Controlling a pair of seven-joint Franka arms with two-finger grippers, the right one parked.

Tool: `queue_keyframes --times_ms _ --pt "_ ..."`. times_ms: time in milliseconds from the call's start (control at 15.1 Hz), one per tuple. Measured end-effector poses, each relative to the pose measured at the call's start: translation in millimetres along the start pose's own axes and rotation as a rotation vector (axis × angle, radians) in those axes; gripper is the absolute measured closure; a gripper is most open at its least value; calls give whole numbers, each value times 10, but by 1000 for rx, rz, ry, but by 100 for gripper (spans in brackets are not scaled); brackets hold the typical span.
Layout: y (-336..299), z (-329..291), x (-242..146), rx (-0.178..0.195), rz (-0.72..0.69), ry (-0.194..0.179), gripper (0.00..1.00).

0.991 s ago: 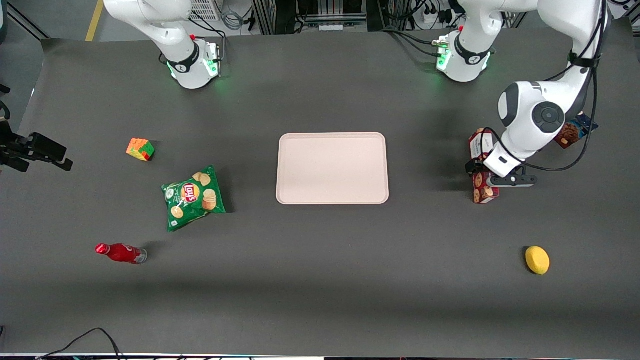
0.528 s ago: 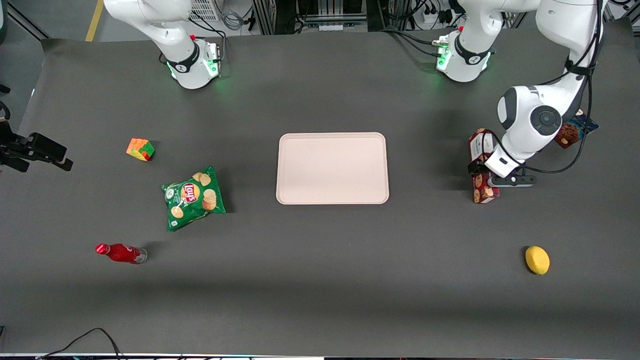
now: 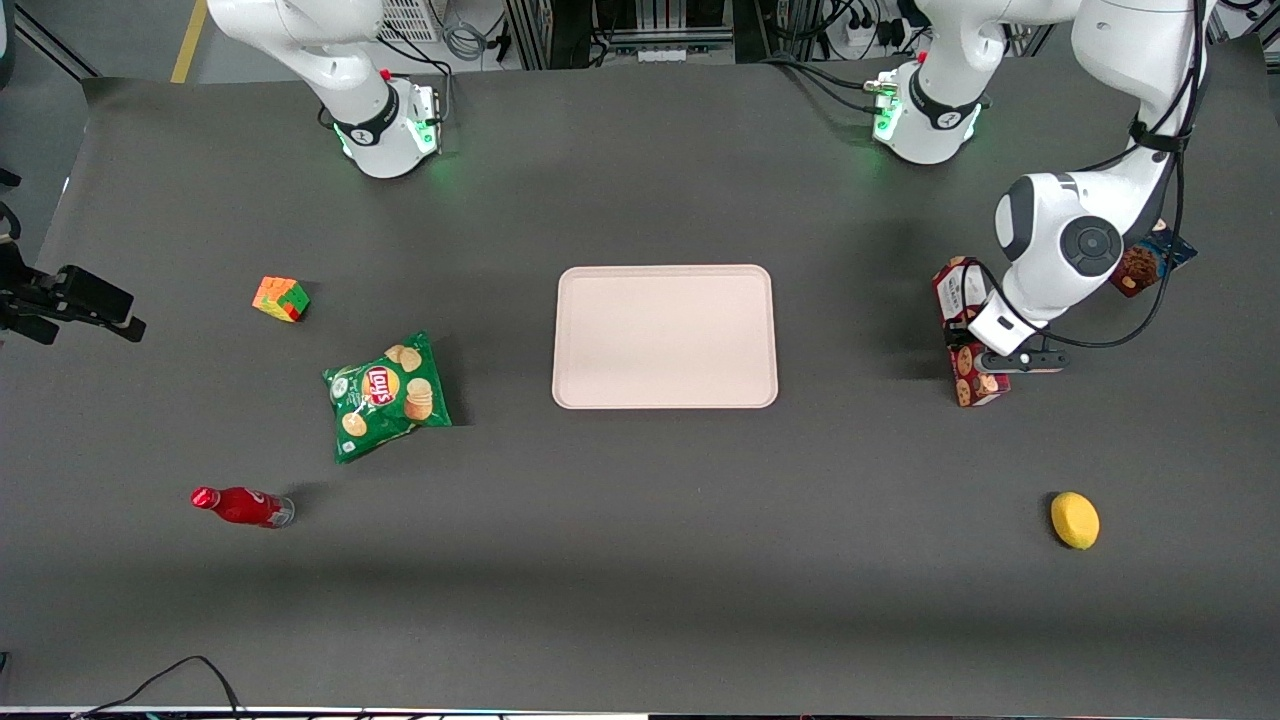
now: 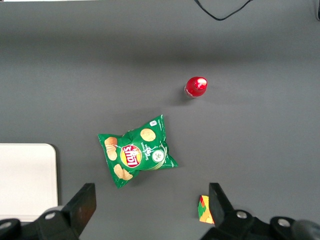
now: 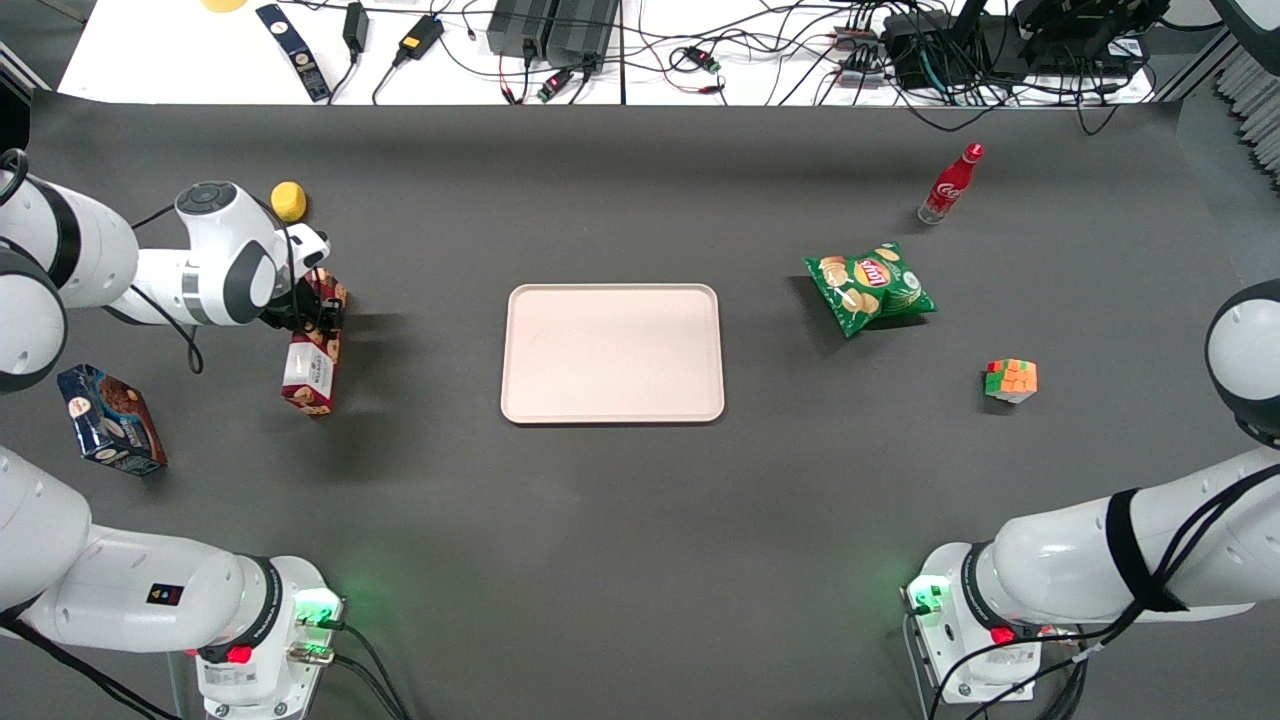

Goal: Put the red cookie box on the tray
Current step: 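Close the left gripper around the red shortbread box, then lift the red box and carry it toward the white tray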

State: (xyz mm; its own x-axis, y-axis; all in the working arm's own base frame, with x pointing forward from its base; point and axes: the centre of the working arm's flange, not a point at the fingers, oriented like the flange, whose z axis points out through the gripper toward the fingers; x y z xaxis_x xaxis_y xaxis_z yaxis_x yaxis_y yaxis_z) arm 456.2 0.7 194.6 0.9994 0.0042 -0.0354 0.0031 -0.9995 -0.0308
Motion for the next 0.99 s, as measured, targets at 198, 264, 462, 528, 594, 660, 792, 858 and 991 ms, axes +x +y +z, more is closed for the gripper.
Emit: queue_keyframes --times_ms 198,264,462,528,594,660,792,858,991 --pt "-3 -51 54 0 -1 -6 66" --pt "-4 -67 74 0 -1 -2 67" --pt "-4 -220 221 0 0 -33 68" --pt "-1 -367 331 0 2 -62 68" --pt "9 -579 467 0 4 -86 68" --pt "43 -861 627 0 10 -102 68" --pt "192 -1515 902 -6 25 -114 68" --pt "305 -1822 996 -11 24 -110 68" --pt "632 -2290 1099 -20 22 -87 68"
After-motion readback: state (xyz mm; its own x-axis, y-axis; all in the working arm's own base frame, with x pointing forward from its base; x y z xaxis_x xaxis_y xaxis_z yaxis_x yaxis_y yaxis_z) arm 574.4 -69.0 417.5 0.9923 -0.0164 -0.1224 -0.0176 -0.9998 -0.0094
